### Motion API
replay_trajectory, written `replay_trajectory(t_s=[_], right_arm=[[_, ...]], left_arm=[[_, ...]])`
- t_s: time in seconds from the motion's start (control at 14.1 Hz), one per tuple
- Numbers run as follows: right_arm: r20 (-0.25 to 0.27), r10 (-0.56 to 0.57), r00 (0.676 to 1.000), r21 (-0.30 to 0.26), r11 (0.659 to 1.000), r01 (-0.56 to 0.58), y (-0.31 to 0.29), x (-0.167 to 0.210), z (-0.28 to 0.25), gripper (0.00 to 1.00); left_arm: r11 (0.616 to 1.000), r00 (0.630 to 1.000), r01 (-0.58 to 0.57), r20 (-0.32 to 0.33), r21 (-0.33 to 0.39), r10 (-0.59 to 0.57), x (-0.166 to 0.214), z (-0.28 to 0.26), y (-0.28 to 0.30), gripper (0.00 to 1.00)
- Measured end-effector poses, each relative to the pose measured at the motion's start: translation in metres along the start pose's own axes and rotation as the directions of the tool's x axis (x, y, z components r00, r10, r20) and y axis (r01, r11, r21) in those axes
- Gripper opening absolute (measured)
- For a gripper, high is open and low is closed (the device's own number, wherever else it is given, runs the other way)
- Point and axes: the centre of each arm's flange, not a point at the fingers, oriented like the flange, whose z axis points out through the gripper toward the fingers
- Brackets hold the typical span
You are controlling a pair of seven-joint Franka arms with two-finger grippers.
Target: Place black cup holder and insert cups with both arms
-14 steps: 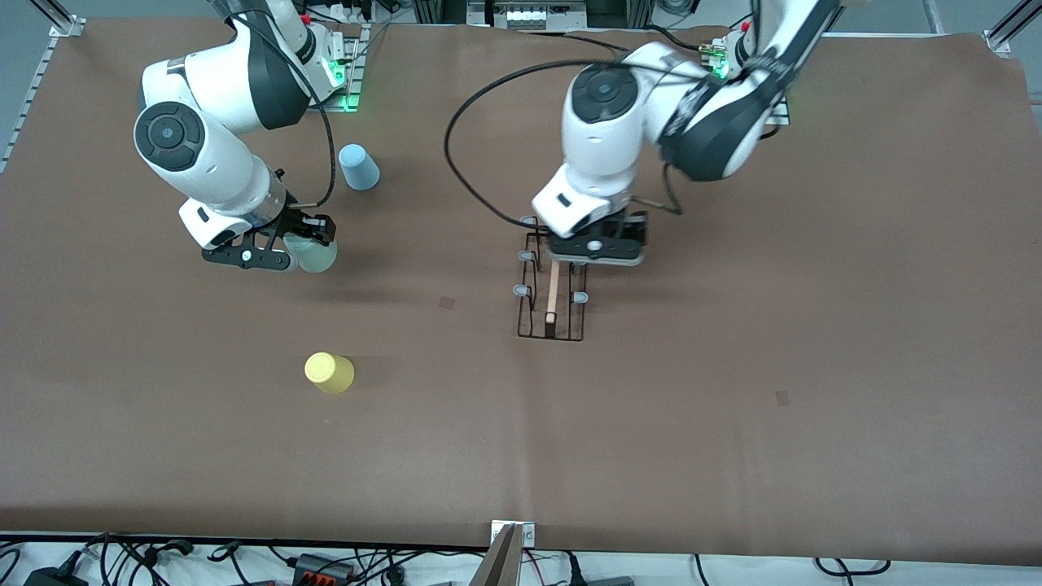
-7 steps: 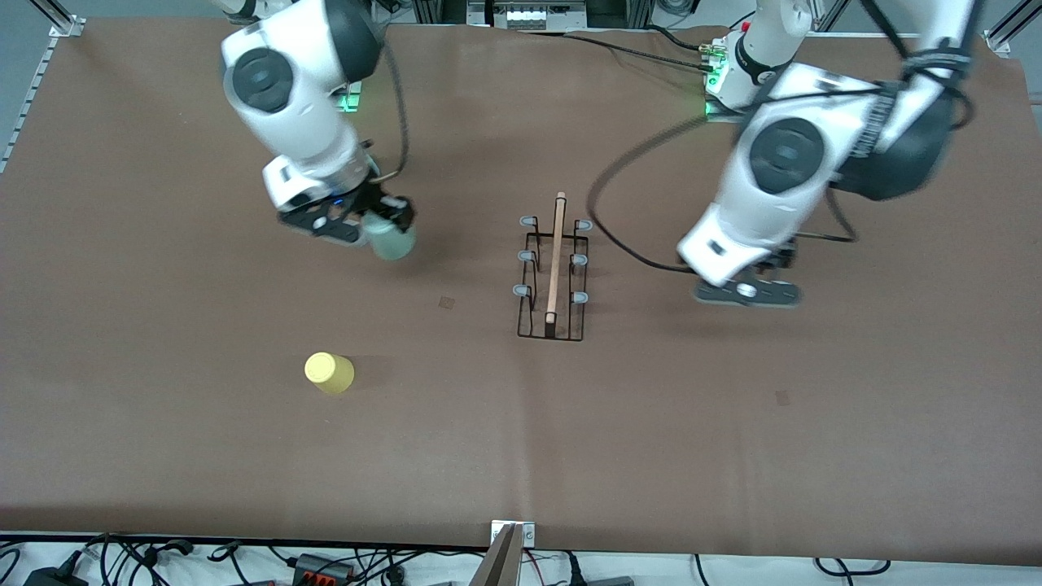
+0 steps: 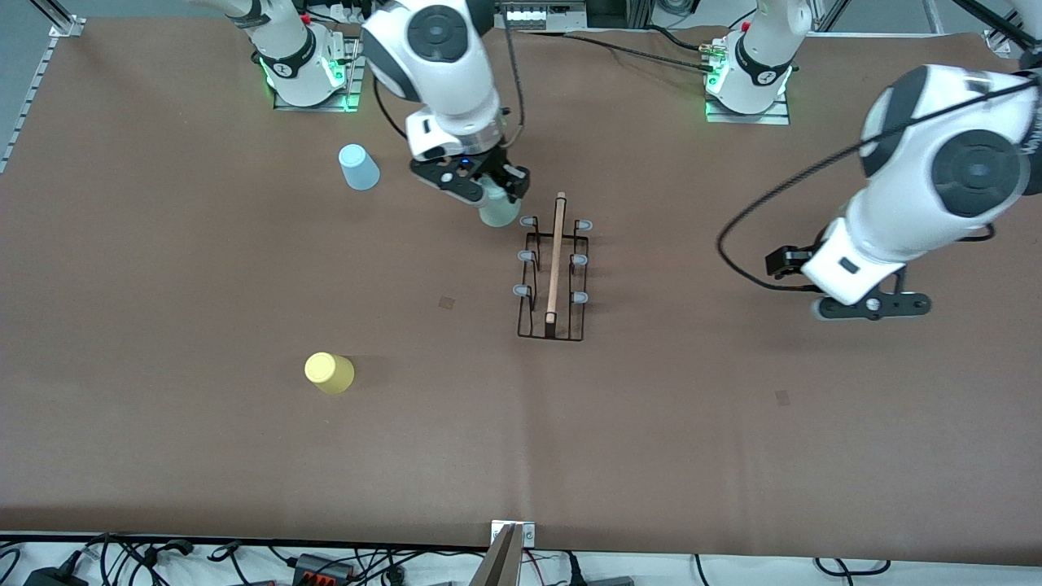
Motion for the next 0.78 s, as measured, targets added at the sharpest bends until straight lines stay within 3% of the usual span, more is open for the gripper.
replay_trajectory(t_s=[0.36, 0.78], right_arm=[[-0.009, 0.008, 1.000, 0.021, 1.000, -0.008, -0.017, -0.009, 0.036, 0.67], [-0.002, -0.006, 1.000, 0.039, 0.999, 0.006, -0.023, -0.019, 0.051, 0.67]], left_arm=[[0.999, 0.999, -0.036, 0.009, 0.003, 0.036, -0.015, -0.020, -0.007, 1.00], [0.992, 0.991, -0.127, -0.032, 0.008, 0.128, -0.038, -0.077, -0.039, 1.00]])
